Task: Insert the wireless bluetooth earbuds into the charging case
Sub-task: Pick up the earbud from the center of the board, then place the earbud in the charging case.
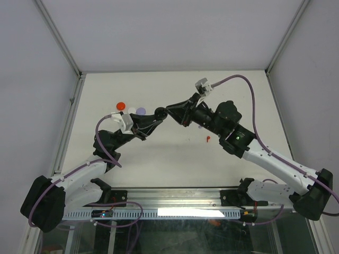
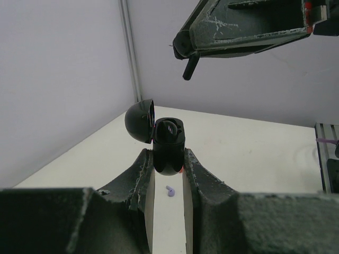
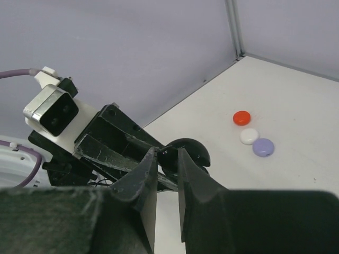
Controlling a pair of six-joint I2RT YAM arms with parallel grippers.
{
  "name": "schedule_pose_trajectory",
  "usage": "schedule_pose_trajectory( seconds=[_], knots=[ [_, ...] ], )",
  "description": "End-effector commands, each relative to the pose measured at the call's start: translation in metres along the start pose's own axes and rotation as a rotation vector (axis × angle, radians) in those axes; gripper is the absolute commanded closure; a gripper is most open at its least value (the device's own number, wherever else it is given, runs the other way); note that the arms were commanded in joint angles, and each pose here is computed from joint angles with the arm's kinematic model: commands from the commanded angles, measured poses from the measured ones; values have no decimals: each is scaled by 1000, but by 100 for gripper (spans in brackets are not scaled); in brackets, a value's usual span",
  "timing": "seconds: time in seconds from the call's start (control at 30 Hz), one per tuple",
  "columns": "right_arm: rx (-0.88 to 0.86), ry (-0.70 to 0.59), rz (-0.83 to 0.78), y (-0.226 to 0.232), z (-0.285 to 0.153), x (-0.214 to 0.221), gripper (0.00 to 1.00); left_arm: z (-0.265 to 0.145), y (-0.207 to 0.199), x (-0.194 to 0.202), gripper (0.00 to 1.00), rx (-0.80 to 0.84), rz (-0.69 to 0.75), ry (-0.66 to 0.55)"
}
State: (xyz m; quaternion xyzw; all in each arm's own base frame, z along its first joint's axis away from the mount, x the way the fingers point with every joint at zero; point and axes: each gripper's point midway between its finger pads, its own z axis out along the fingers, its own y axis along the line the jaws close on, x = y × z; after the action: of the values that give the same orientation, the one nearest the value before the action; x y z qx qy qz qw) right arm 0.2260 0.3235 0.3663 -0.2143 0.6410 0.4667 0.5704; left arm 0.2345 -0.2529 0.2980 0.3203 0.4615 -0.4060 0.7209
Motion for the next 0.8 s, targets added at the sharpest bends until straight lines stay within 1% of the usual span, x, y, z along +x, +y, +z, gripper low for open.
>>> schedule_pose_trajectory(
  seconds=[0.0,0.23,0.53,0.77],
  knots=[
    [-86,-113,-8,24,4,-25,91,5,-10,-31,100,65,78,-104],
    [-46,-100,15,17,10,-11,92,5,-14,-36,100,80,81,-122],
    [-58,-79,50,19,15,-3,92,4,-16,-43,100,86,84,-149],
    [-83,-65,89,24,15,2,92,3,-12,-44,100,60,85,-155]
  ],
)
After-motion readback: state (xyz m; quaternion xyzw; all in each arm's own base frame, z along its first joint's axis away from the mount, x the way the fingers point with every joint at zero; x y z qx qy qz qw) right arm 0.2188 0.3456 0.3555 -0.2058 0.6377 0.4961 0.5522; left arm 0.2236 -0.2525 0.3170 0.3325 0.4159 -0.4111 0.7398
